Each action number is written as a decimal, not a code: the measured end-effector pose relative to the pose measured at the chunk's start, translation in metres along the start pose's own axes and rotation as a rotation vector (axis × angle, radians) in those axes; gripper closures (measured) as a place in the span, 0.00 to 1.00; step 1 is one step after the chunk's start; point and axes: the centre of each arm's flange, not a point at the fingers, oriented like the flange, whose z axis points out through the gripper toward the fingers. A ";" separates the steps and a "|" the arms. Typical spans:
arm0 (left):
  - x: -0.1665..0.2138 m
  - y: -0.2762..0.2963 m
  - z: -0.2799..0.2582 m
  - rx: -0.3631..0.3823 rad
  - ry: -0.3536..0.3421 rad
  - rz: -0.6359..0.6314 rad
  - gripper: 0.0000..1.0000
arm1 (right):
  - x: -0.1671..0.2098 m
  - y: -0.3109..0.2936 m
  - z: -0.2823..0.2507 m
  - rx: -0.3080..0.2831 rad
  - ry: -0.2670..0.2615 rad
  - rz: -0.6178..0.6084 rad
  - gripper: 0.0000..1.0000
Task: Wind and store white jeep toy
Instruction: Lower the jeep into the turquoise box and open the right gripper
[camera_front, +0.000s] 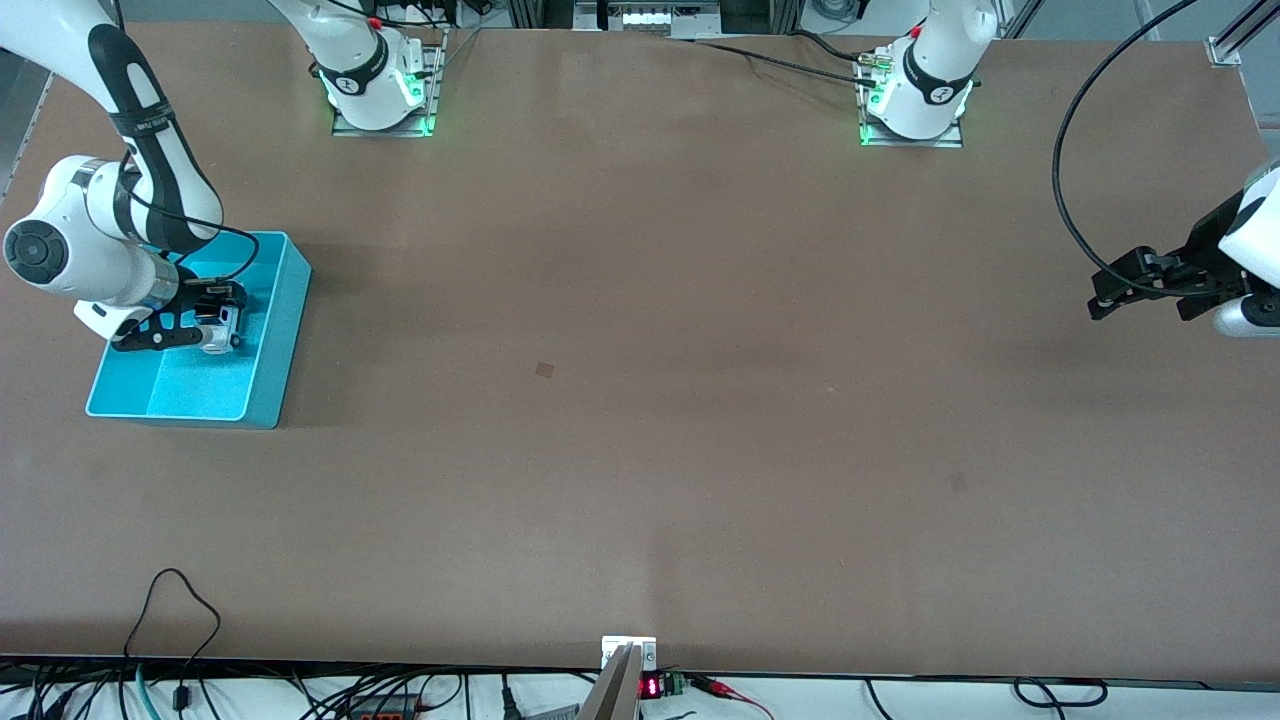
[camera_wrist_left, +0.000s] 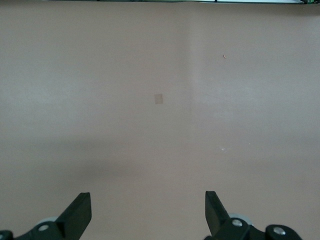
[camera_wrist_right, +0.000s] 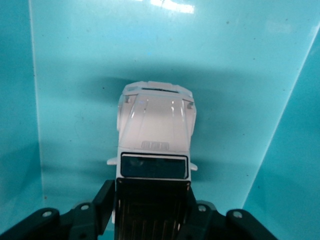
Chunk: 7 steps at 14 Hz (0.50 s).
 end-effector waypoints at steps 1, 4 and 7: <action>0.000 0.000 0.000 0.000 0.000 0.000 0.00 | 0.001 0.000 0.003 0.001 0.000 -0.001 0.43; 0.000 0.000 0.000 0.000 0.001 0.000 0.00 | 0.002 -0.001 0.007 0.002 0.002 -0.002 0.43; 0.000 0.000 0.000 0.000 0.001 0.000 0.00 | 0.002 -0.001 0.007 0.002 0.002 -0.002 0.43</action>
